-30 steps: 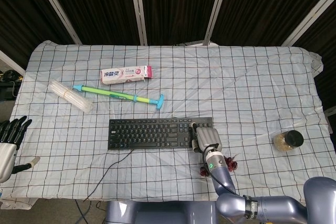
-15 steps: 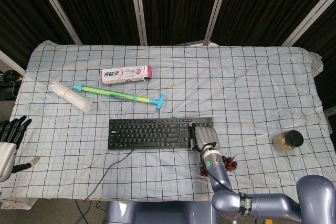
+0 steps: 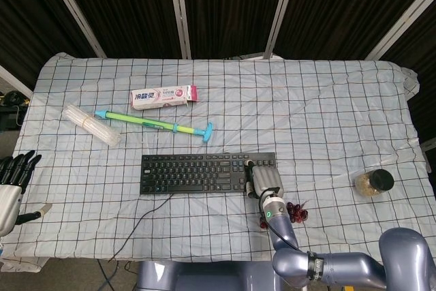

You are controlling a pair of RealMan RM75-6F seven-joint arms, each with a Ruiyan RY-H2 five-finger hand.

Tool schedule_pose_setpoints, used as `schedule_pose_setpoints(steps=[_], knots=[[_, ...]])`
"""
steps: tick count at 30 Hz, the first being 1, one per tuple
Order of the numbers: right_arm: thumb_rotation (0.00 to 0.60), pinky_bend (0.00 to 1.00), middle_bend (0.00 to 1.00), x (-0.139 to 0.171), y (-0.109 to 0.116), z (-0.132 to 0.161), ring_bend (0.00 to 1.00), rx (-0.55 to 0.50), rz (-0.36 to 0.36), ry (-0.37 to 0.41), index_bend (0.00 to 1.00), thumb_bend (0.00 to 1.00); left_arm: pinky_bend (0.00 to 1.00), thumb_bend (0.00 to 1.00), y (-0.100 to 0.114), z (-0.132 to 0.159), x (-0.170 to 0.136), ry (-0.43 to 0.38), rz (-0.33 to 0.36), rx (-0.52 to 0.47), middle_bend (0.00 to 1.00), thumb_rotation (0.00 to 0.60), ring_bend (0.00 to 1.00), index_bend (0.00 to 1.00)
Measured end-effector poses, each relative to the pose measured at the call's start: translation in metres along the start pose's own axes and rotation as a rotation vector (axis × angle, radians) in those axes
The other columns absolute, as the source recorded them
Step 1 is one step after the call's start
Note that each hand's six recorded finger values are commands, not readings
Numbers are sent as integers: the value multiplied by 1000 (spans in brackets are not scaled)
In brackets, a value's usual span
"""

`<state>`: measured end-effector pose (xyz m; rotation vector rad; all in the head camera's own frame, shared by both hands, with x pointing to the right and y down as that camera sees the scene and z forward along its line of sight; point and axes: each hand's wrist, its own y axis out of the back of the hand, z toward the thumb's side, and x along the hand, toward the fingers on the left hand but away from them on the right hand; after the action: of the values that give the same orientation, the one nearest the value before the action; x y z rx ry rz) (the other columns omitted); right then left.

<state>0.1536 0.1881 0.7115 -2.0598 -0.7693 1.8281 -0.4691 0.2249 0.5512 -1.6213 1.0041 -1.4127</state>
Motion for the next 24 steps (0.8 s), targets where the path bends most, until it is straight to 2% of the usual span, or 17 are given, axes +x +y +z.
schedule_pose_setpoints(steps=[13, 19, 21, 24], knots=[[600, 806, 952, 1, -4, -3, 910, 13, 17, -17, 161, 570, 0, 78, 0, 0, 0, 0, 0, 2, 0, 600, 0, 0], [600, 802, 947, 3, 2, 1, 884, 0, -3, 0, 157, 563, 0, 79, 0, 0, 0, -1, 1, 1, 0, 600, 0, 0], [600, 775, 912, 4, 7, 4, 838, -13, -21, 14, 151, 539, 0, 80, 0, 0, -1, -1, 1, 1, 0, 600, 0, 0], [600, 689, 787, 8, 20, 10, 730, -41, -68, 50, 140, 501, 0, 80, 0, 0, -1, -2, 4, 3, 0, 600, 0, 0]])
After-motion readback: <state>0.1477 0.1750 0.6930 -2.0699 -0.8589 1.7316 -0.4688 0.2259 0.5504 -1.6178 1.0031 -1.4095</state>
